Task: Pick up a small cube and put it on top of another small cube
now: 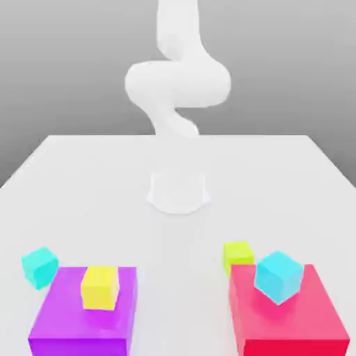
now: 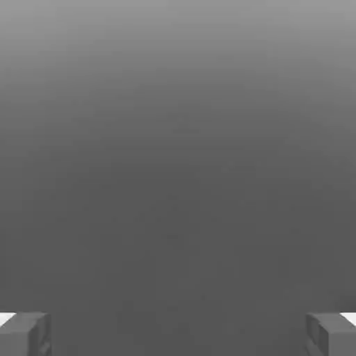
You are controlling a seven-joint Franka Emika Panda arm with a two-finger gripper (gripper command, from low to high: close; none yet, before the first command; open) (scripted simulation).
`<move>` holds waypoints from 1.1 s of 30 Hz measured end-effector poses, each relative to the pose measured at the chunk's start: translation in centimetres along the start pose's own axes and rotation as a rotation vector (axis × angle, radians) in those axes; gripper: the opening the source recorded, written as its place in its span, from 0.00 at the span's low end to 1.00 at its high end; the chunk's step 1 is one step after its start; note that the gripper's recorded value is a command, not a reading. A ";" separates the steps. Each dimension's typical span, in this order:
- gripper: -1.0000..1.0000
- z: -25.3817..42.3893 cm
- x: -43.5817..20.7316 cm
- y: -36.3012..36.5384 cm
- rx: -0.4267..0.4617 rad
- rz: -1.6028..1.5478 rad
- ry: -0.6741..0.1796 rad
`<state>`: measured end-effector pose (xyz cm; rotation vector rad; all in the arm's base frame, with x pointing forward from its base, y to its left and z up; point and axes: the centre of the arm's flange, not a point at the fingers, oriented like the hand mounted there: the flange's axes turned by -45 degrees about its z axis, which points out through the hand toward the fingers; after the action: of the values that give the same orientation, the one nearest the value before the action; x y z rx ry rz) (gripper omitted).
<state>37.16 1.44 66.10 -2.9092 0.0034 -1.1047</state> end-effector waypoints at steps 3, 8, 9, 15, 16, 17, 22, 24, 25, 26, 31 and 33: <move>0.50 7.3 -3.1 -2.1 0.030 -0.005 -0.109; 0.50 17.2 -10.9 -5.7 0.058 -0.025 -0.291; 0.50 18.9 -12.8 -6.4 0.060 -0.031 -0.328; 0.50 26.5 -27.4 -9.6 0.047 -0.082 -0.571; 0.50 27.3 -30.4 -9.8 0.038 -0.094 -0.616; 0.50 28.2 -33.3 -10.0 0.031 -0.106 -0.658; 0.50 31.7 -39.8 -10.3 0.024 -0.121 -0.727; 0.50 32.7 -40.9 -10.2 0.024 -0.123 -0.728; 0.50 33.2 -41.5 -10.2 0.022 -0.123 -0.728; 0.00 33.6 -41.9 -10.1 0.020 -0.124 -0.728; 0.00 33.6 -41.9 -10.2 0.021 -0.124 -0.727; 0.00 33.7 -42.0 -10.1 0.020 -0.124 -0.727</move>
<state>28.01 13.00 13.36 -3.1317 -0.2024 0.0002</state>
